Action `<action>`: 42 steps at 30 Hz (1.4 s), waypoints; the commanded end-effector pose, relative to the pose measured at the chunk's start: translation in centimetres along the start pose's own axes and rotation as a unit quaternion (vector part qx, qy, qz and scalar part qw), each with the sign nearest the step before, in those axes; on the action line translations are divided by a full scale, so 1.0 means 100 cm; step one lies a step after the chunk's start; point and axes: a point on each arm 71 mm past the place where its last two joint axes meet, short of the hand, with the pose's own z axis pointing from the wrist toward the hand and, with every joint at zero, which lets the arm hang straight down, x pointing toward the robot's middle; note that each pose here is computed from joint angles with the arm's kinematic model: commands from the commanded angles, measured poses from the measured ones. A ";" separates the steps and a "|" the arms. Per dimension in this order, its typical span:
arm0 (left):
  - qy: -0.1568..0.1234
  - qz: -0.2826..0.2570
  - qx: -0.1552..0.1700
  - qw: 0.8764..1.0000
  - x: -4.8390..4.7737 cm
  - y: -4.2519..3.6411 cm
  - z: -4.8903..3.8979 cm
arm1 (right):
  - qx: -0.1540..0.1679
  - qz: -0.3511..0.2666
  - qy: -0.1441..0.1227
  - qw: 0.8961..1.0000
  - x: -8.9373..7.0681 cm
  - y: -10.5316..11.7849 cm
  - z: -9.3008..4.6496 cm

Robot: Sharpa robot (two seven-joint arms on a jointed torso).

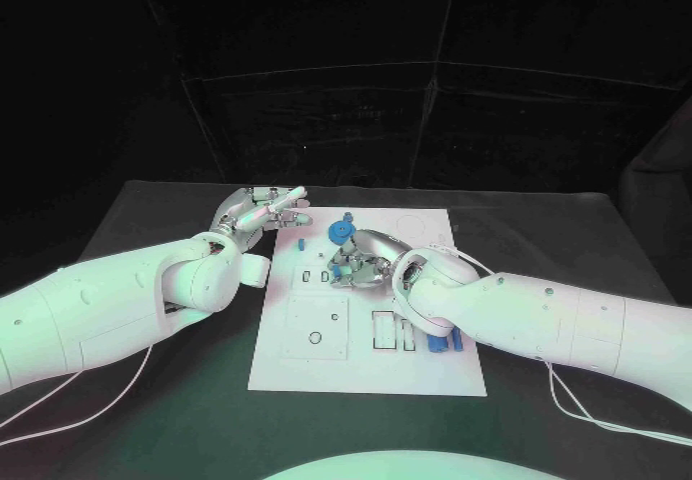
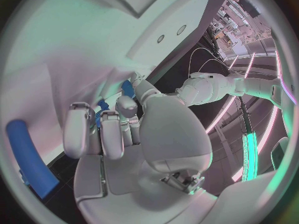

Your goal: Assemble the parts on the task board

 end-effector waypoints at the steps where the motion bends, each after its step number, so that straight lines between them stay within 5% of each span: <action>1: 0.004 -0.002 0.004 1.000 0.0014 -0.0011 0.0005 | 0.007 -0.003 0.002 1.000 0.001 -0.002 -0.001; 16: 0.005 -0.002 0.003 1.000 0.0014 -0.0010 0.0003 | -0.020 0.006 -0.042 0.999 -0.004 0.005 -0.002; 22: 0.004 -0.002 0.002 1.000 0.0003 -0.0009 0.0001 | -0.061 0.019 -0.090 0.994 -0.011 0.012 -0.010; 27: 0.004 0.005 -0.003 1.000 -0.0024 -0.0007 -0.0010 | -0.091 0.036 -0.102 0.990 -0.016 0.013 -0.019; 35: 0.029 0.062 -0.040 0.997 -0.0118 -0.0010 -0.0041 | -0.129 0.103 -0.120 0.979 -0.053 0.010 -0.048; 42: 0.082 0.157 -0.123 0.976 -0.0123 -0.0006 -0.0043 | -0.099 0.155 -0.105 0.977 -0.091 -0.010 -0.069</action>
